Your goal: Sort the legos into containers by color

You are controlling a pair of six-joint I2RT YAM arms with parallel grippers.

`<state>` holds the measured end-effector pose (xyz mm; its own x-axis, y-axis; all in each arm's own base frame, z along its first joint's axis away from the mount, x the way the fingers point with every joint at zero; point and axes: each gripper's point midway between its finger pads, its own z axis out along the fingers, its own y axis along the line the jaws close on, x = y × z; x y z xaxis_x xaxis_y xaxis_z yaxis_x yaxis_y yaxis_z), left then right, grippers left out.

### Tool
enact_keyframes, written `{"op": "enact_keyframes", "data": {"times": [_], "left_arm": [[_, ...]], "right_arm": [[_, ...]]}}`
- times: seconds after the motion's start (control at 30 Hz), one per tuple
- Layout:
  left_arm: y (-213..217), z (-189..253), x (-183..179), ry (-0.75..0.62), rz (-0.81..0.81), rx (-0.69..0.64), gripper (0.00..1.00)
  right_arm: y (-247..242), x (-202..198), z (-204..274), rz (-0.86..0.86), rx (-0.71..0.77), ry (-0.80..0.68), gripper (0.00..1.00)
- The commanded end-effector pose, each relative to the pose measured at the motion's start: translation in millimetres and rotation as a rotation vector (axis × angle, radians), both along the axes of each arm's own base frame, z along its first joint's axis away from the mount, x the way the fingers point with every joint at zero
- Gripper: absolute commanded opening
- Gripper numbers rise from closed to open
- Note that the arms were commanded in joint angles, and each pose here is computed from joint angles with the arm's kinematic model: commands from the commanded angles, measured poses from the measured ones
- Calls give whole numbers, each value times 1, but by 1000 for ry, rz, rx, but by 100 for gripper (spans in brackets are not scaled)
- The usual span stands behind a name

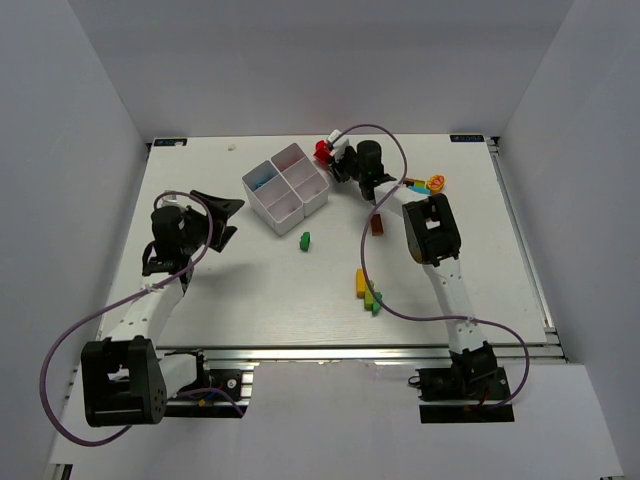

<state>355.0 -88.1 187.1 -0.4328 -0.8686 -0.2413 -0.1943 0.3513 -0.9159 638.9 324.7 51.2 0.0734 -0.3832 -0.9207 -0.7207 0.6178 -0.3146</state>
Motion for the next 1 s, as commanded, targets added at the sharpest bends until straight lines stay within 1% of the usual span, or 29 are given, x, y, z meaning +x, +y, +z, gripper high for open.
{"op": "enact_keyframes", "data": {"times": [0.0,0.03,0.07,0.1,0.23,0.33,0.43,0.5,0.53,0.57,0.6,0.63,0.67,0.7,0.73,0.8,0.87,0.97], "left_arm": [[2,19,0,-56,7,5,98],[2,20,0,-59,7,1,98],[2,20,1,-62,7,1,98],[2,21,0,-63,7,-1,98],[2,21,0,-66,7,0,98],[2,21,-1,-66,8,-3,98],[1,19,-1,-65,5,-7,98],[1,21,-1,-69,1,-7,98],[0,20,0,-66,0,-6,98],[0,21,0,-69,-1,-3,98],[0,22,1,-70,-3,-2,98],[1,21,1,-69,-2,-1,98],[0,21,1,-67,-4,-1,98],[0,20,1,-65,-5,-3,98],[-1,18,0,-59,-8,-7,98],[-1,17,0,-56,-11,-10,98],[-1,17,2,-54,-8,-9,98],[1,16,2,-45,-3,1,98]], "right_arm": [[-13,2,51,-9,43,-65,0],[-19,-2,52,-13,41,-58,0],[-22,-7,43,-13,34,-37,0],[-24,-6,54,-13,44,-54,0],[-39,-24,59,-10,47,-45,0],[-44,-27,70,-20,79,-52,0],[-47,-17,77,-57,108,-47,0],[-48,-5,93,-92,151,-57,0],[-51,2,88,-124,159,-44,0],[-50,10,103,-139,195,-52,0],[-50,15,105,-146,206,-52,0],[-48,20,92,-145,201,-36,0],[-45,23,92,-137,203,-35,0],[-41,33,117,-134,238,-65,0],[-35,39,98,-127,239,-39,0],[-29,53,104,-130,271,-60,0],[-25,59,104,-149,273,-79,0],[-31,62,86,-208,246,-84,0]]}}
